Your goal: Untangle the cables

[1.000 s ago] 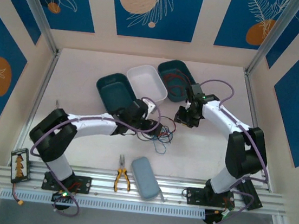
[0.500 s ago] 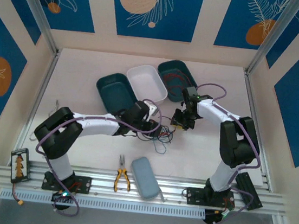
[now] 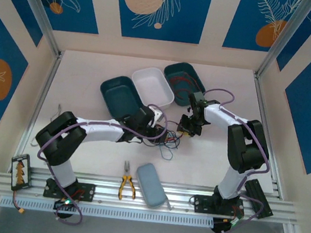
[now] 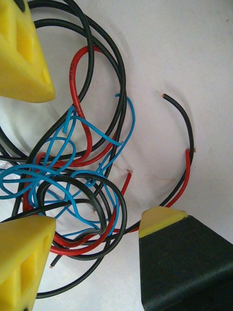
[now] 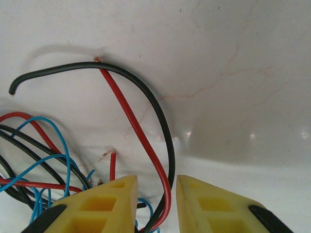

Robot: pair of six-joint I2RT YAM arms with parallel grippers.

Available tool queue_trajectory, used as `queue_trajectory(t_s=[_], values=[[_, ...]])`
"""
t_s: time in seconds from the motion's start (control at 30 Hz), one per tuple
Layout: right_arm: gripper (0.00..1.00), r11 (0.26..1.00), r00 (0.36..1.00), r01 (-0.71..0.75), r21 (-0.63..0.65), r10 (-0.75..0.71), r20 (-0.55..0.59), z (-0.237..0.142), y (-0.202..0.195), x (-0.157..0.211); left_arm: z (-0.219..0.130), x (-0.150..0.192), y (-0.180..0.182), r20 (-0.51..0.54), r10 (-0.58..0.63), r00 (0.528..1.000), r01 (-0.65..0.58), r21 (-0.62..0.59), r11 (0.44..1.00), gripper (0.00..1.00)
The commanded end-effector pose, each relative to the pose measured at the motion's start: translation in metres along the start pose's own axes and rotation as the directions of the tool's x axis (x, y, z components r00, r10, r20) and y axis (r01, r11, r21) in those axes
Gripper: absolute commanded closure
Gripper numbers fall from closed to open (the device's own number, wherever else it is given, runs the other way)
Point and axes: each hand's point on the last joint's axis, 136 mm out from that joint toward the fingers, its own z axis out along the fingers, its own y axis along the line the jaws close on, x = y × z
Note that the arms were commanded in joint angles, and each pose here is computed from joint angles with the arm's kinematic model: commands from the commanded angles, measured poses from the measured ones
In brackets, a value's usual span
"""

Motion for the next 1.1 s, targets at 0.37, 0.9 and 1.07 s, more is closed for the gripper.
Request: queue_trajectory(t_s=[0.37,0.9,1.07], values=[[0.95,1.0,1.0,-0.018,-0.009,0.018,-0.002,-0.007,-0.002,0.011,0.009,0.011,0.002,-0.03,-0.001,1.0,0.001,-0.003,1.0,0.49],[0.99,0.997,0.982,0.069,0.044,-0.076,0.173,-0.078,0.01,0.013,0.013,0.017,0.004,-0.054,-0.006,0.999,0.005,-0.013,1.0,0.86],[0.97,0.997,0.985,0.072,-0.003,-0.071,0.155,-0.083,0.013,0.025,0.005,0.024,0.005,-0.073,-0.003,0.997,0.002,-0.015,1.0,0.93]])
